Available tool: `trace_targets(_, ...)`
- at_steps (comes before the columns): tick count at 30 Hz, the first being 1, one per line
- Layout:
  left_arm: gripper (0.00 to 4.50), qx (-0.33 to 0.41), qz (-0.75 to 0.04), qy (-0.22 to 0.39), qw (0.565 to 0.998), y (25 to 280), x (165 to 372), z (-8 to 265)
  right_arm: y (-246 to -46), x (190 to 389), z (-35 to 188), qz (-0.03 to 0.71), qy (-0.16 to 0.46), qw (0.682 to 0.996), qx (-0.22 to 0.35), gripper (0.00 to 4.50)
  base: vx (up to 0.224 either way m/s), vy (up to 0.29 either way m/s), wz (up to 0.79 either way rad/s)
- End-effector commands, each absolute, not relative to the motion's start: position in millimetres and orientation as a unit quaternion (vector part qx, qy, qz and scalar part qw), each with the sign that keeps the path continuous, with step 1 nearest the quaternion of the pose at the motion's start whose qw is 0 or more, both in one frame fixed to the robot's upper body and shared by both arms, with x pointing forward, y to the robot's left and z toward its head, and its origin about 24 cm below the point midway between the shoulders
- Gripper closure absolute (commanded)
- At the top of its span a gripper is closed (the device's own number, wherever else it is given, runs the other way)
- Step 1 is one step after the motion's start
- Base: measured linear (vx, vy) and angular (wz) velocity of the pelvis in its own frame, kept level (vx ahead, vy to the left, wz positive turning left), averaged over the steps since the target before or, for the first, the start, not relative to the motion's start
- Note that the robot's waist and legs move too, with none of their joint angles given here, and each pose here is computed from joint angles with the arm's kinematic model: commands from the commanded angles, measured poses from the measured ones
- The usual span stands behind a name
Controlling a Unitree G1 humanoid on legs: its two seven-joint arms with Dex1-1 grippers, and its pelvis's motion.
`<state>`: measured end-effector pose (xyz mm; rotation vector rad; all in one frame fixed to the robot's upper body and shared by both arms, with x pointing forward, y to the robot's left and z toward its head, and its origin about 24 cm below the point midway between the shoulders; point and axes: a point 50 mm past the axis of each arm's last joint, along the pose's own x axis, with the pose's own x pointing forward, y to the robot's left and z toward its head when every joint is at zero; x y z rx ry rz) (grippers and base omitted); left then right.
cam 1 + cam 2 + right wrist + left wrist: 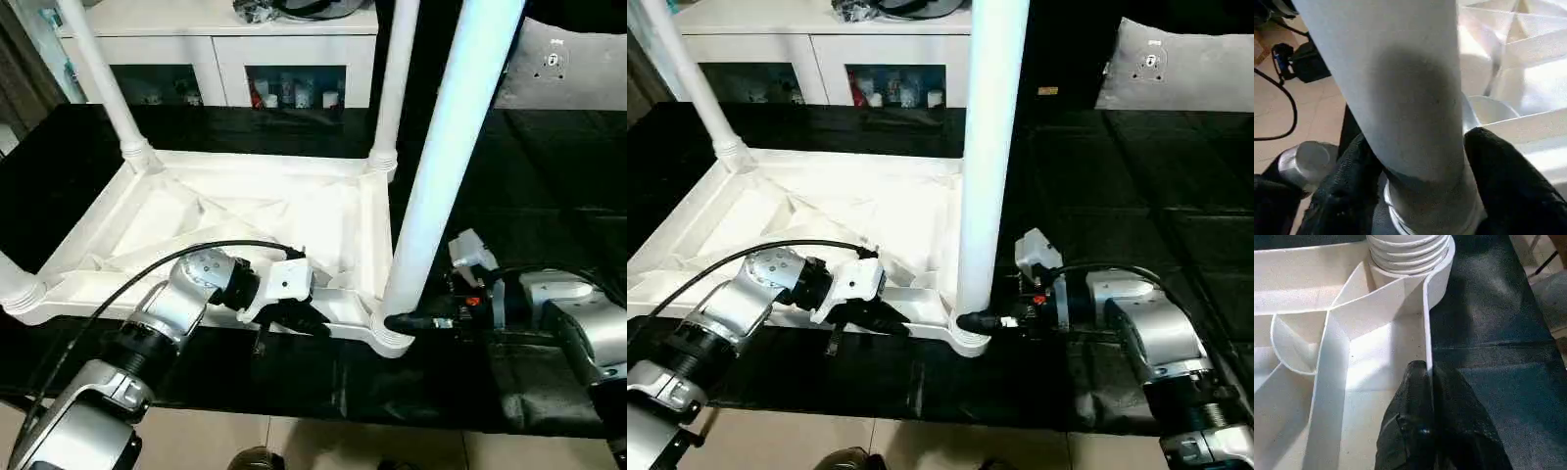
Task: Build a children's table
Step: Rotate leg to tighten
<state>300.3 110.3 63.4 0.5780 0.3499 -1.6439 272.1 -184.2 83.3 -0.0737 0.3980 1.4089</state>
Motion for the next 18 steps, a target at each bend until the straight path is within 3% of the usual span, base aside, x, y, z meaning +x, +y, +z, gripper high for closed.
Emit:
trace_targets(1,4.50,0.275,-0.727,0.124,0.617,105.4,305.3,78.8,-181.4,274.9,90.6,0.653,0.174,0.736,-0.039,1.97,0.000,0.000,0.00)
trace_targets(5,4.50,0.267,-0.722,0.124,0.626,107.8,306.8,77.7,-178.3,273.7,90.1,0.660,0.174,0.730,-0.026,2.33,0.000,0.000,0.00)
trace_targets(10,4.50,0.246,-0.706,0.127,0.652,106.7,308.1,76.2,-172.8,270.7,88.8,0.650,0.175,0.739,0.009,2.41,0.000,0.000,0.00)
trace_targets(13,4.50,0.218,-0.684,0.126,0.684,101.2,309.7,77.8,-161.7,273.7,85.4,0.606,0.170,0.777,0.015,2.41,0.000,0.000,0.00)
trace_targets(14,4.50,0.205,-0.674,0.127,0.698,98.6,310.5,79.1,-157.3,277.8,83.0,0.577,0.169,0.799,0.008,2.41,0.000,0.000,0.00)
trace_targets(15,4.50,0.189,-0.656,0.129,0.719,92.0,311.8,81.7,-150.3,288.4,78.1,0.511,0.168,0.843,0.002,2.41,0.000,0.000,0.00)
trace_targets(18,4.50,0.168,-0.627,0.134,0.749,81.4,313.2,83.9,-142.1,303.1,74.9,0.416,0.161,0.895,0.021,2.44,0.000,0.000,0.00)
